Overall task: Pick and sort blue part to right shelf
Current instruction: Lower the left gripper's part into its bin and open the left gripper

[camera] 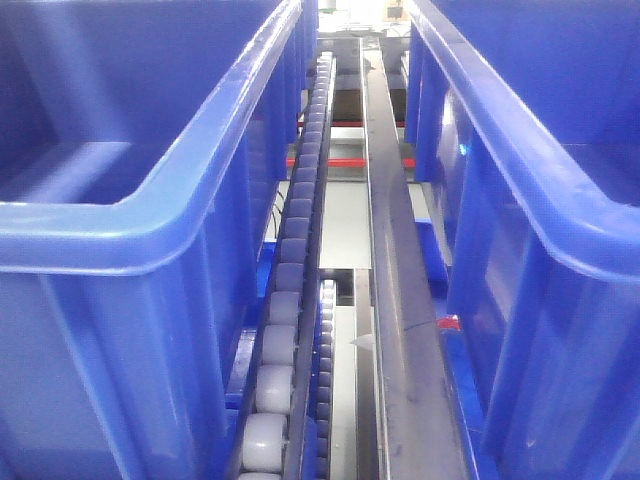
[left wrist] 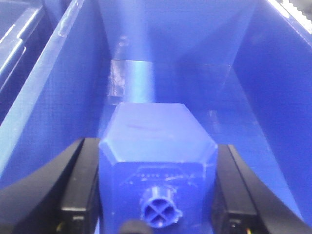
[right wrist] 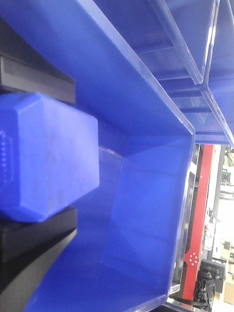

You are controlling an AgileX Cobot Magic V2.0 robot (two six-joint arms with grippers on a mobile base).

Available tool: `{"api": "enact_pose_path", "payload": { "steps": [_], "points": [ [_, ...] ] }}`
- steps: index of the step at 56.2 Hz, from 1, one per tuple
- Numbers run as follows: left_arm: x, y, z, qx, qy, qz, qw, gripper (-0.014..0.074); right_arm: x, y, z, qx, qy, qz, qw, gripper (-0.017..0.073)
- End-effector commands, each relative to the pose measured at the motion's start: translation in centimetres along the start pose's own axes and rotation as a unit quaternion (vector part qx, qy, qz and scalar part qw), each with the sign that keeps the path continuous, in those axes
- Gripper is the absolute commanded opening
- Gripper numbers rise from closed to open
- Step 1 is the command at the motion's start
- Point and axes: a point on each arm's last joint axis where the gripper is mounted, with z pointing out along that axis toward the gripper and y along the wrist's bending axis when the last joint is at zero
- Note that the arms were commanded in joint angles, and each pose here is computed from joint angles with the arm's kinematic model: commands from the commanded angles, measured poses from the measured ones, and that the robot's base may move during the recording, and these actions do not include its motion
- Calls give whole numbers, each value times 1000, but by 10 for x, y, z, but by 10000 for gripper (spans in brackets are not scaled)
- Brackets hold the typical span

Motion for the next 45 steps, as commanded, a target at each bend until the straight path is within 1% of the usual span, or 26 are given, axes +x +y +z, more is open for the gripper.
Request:
{"api": "enact_pose_path", "payload": {
  "steps": [1, 11, 14, 19, 24, 28, 31, 35, 39, 45],
  "points": [
    [-18, -1, -3, 4, -56, -5, 998, 335, -18, 0, -2, -5, -56, -8, 998, 205],
    [-18, -1, -3, 4, -55, -5, 998, 335, -18, 0, -2, -5, -56, -8, 998, 205],
    [-20, -1, -3, 4, -67, -5, 998, 335, -18, 0, -2, -5, -56, -8, 998, 205],
    [-32, -2, -7, 6, -101, -5, 995, 335, -18, 0, -2, -5, -56, -8, 998, 205],
    [-50, -3, -9, 6, -109, -2, 994, 335, -18, 0, -2, -5, -56, -8, 998, 205],
    [-67, -4, -3, 4, -85, 6, 996, 335, -18, 0, -2, -5, -56, -8, 998, 205],
    [-77, -5, 7, 3, -48, 16, 999, 335, -18, 0, -2, -5, -56, -8, 998, 205],
    [-90, -5, 27, 2, 2, 14, 1000, 335, -18, 0, -2, -5, -56, -8, 998, 205],
    [-98, -6, 50, 0, 46, 13, 999, 335, -18, 0, -2, -5, -56, -8, 998, 205],
    [-103, -7, 92, 8, 105, 24, 994, 335, -18, 0, -2, -5, -56, -8, 998, 205]
  ]
}}
